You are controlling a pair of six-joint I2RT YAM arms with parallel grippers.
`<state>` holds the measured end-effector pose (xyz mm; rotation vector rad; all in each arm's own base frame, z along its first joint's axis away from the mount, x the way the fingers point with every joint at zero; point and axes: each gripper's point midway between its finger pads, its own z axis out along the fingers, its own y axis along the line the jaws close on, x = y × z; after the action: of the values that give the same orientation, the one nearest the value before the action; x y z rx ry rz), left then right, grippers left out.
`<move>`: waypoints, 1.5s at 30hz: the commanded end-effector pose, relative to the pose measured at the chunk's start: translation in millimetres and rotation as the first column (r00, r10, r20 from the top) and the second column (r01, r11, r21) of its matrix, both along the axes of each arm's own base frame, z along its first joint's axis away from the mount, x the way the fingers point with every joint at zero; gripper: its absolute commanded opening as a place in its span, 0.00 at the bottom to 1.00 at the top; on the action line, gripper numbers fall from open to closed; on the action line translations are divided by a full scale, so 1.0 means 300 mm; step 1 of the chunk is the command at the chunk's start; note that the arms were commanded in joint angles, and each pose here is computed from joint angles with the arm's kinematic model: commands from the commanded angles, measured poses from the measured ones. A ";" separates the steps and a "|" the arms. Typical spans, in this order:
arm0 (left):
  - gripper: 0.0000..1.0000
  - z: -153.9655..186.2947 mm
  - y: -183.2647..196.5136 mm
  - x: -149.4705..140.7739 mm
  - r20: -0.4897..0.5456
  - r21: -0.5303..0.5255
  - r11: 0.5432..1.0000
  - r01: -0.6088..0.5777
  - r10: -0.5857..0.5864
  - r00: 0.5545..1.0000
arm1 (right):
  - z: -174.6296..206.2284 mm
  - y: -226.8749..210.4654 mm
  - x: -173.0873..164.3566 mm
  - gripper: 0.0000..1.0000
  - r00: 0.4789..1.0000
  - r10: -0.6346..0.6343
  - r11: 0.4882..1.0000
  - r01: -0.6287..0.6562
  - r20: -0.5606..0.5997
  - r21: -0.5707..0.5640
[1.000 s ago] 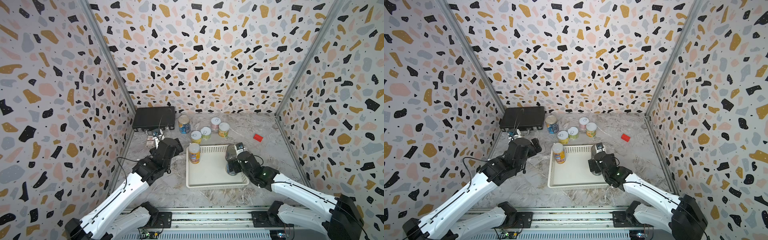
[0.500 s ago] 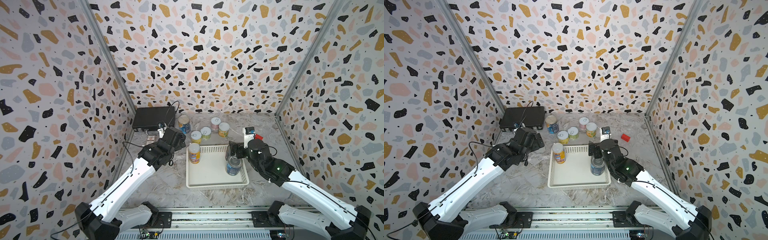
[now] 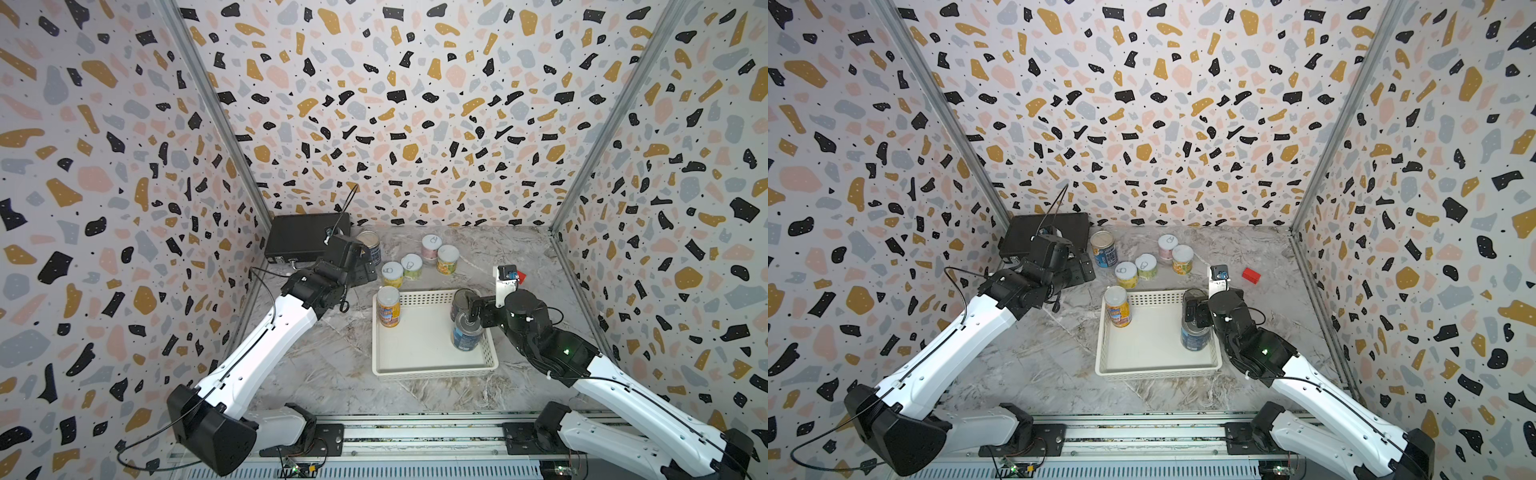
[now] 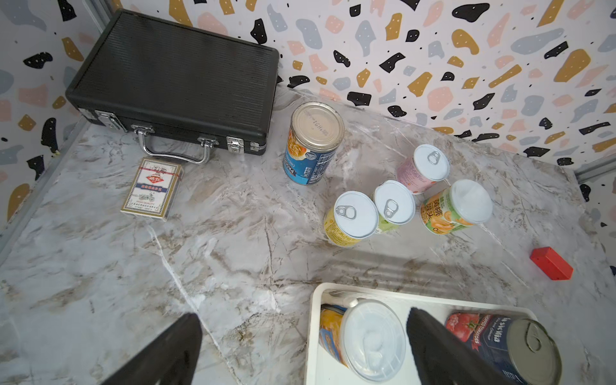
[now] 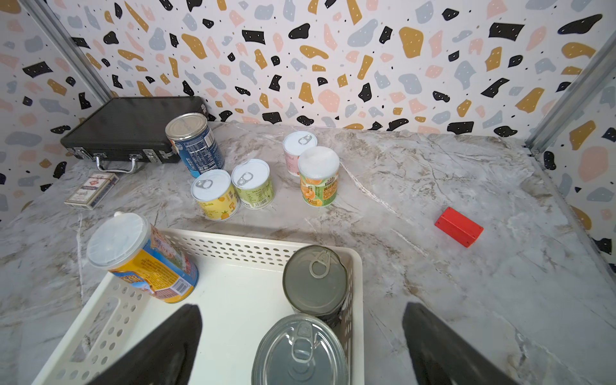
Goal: Put the canned food in the basket
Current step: Pick up the canned food from the center of the board.
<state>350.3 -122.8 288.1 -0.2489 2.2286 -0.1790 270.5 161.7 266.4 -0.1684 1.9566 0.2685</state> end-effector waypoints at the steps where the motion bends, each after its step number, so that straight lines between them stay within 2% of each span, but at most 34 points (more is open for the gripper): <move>1: 1.00 0.148 -0.009 0.050 0.089 0.023 1.000 0.019 -0.020 0.996 | 0.005 -0.014 0.002 1.00 1.000 -0.016 1.000 0.016 0.009 -0.005; 7: 1.00 0.219 -0.035 0.132 0.108 0.096 0.994 0.044 -0.055 0.993 | -0.003 -0.020 0.012 1.00 1.000 -0.030 0.999 0.030 0.001 -0.020; 14: 1.00 0.169 -0.089 0.269 0.032 0.166 0.982 0.095 -0.102 0.994 | 0.012 -0.033 0.002 1.00 0.999 -0.033 0.999 0.033 0.013 -0.003; 29: 1.00 -0.099 -0.141 0.529 -0.146 0.263 0.953 0.152 -0.116 0.982 | -0.005 -0.006 0.005 1.00 1.000 -0.005 1.000 0.005 -0.014 0.009; 39: 1.00 -0.217 -0.131 0.655 -0.190 0.220 0.968 0.124 -0.082 0.978 | -0.040 0.037 0.015 1.00 0.998 0.030 1.000 -0.029 -0.062 0.013; 45: 1.00 -0.345 -0.130 0.689 -0.239 0.189 0.975 0.114 -0.067 0.969 | -0.054 0.045 0.019 1.00 0.997 0.034 0.999 -0.033 -0.075 0.012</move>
<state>550.7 -159.0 197.5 -0.0334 2.4572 0.0698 275.4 175.1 243.5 -0.2026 2.0334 0.2940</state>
